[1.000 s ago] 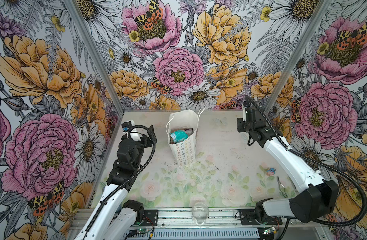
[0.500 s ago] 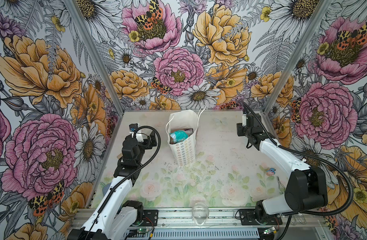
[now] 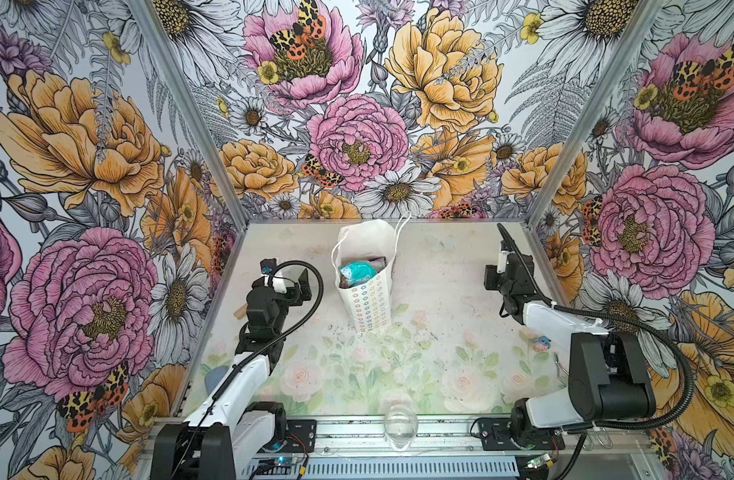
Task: Place the snacks into the paper bag
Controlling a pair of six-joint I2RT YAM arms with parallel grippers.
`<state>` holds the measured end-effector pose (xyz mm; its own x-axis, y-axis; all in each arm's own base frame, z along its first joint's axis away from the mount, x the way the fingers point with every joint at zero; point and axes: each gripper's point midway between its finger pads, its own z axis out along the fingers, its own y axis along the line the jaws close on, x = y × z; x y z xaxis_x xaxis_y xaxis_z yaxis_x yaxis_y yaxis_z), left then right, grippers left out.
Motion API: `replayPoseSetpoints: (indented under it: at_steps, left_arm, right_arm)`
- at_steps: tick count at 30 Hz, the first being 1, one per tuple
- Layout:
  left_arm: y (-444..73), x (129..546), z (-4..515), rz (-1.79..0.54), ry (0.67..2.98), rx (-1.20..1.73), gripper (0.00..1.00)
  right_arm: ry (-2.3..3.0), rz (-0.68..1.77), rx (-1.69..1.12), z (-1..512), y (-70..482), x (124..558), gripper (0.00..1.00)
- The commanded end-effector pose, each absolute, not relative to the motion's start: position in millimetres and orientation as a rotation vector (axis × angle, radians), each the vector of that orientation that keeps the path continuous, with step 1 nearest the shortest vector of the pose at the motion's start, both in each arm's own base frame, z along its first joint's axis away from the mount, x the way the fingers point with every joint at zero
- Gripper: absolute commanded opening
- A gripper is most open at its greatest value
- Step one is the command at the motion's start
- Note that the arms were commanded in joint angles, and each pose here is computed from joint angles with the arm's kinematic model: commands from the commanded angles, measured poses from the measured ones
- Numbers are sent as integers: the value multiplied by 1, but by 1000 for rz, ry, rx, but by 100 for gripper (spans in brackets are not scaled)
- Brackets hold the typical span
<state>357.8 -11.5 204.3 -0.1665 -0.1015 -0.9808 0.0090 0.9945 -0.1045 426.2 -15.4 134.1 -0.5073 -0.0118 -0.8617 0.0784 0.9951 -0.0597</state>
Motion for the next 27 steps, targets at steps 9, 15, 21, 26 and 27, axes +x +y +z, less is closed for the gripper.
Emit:
replayPoseSetpoints:
  at_steps: [9,15,21,26,27]
  left_arm:
    - [-1,376,181,-97,1719,-51,99]
    - [5,386,159,-104,1722,-30,99]
    - [11,396,147,-94,1702,-36,99]
    - [20,391,136,-73,1680,-92,99]
    - [22,392,137,-72,1670,-98,99]
  right_arm:
    - [2012,-142,115,123,-29,426,56]
    - [1992,-155,133,113,-32,424,56]
    - [1974,-158,141,114,-33,421,55]
    - [1919,-156,127,118,-30,413,56]
    - [1903,-155,119,118,-29,411,56]
